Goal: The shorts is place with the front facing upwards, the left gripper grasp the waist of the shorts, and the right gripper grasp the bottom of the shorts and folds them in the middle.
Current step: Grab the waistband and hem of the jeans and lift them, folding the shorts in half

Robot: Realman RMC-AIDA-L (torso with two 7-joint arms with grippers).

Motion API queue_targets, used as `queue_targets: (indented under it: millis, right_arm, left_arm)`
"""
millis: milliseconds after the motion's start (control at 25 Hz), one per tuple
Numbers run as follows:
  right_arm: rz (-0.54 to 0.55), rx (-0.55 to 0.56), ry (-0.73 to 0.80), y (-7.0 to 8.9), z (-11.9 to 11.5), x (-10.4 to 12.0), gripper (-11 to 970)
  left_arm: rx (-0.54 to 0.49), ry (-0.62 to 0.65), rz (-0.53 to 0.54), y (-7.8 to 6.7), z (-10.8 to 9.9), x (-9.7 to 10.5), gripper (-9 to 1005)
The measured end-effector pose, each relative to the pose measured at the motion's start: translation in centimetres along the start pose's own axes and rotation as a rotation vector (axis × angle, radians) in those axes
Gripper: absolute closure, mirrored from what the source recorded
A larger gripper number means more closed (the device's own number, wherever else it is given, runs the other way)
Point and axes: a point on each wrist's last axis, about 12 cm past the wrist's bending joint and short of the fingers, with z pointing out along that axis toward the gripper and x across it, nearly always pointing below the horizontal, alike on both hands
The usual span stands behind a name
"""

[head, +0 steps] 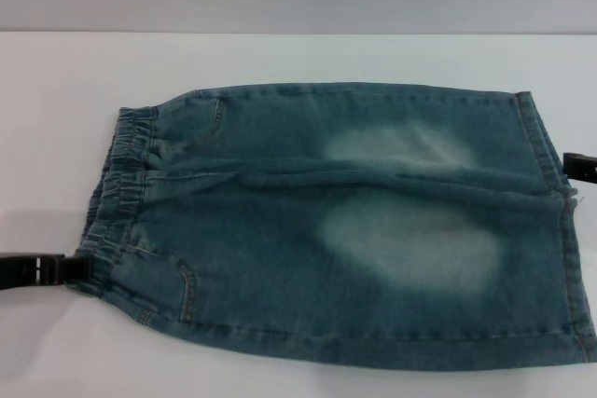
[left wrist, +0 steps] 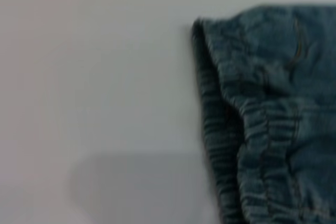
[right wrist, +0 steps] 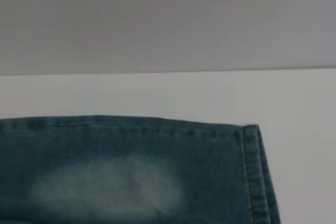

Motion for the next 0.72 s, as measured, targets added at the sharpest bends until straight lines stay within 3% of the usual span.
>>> queue_targets:
  millis: [200,720]
  right_arm:
    - [0.009,0.008,-0.014,-0.3,0.1,0.0,233]
    - [-0.01,0.024,-0.028,-0.4,0.9,-0.4,233]
  left_arm:
    - [0.014,0.027,0.033,-1.2,0.2,-1.0,231]
    - [0.034,0.044,0.057,-2.2,0.9,-1.9,232]
